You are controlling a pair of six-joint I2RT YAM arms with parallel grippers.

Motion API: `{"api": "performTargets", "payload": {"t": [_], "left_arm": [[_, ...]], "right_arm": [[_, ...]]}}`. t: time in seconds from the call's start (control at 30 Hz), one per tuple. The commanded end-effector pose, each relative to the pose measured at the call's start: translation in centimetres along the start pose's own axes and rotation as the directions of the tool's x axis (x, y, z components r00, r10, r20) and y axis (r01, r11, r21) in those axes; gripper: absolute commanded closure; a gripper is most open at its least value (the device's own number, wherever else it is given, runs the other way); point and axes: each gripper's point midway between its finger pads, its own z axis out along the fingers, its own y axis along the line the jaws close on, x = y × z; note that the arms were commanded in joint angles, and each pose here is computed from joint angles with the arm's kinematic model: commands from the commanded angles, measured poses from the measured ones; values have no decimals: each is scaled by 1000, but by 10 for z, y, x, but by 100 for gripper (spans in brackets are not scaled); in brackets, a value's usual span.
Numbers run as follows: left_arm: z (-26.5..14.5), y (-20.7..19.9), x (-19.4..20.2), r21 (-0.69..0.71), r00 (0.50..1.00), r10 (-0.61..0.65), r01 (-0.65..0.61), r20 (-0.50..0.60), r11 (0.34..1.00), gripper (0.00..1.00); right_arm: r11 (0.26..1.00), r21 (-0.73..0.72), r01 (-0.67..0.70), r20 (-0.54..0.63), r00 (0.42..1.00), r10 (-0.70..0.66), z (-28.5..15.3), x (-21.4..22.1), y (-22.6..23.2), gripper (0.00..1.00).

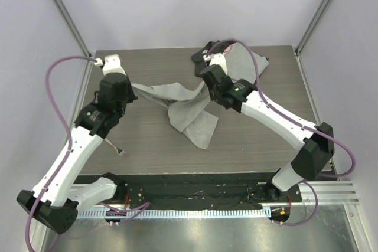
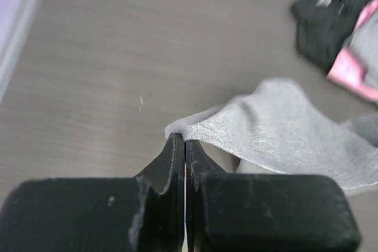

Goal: Fold the napkin, place the utensils inside, and roll it up
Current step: Flatten the napkin out

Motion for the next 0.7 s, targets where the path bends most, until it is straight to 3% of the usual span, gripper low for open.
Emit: {"api": "performTargets", "payload": {"t": [0.0, 0.23, 0.43, 0.53, 0.67], "left_arm": [[-31, 19, -73, -52, 988, 26, -18, 153, 998, 100], [-108, 26, -187, -15, 917, -6, 13, 399, 1000, 100], [-164, 31, -235, 44, 853, -20, -3, 521, 999, 100], [-173, 29, -245, 52, 847, -5, -27, 532, 998, 100], [-140, 8, -240, 54, 876, 60, -98, 478, 994, 100]], "right_arm": [[975, 223, -3, 138, 990, -28, -47, -62, -67, 99], [964, 248, -98, 338, 941, 8, -132, -122, -114, 99], [960, 200, -195, 501, 862, 70, -209, -151, -155, 99], [960, 175, -217, 549, 831, 88, -230, -165, -163, 99], [965, 186, -183, 562, 825, 48, -222, -182, -157, 99]]}}
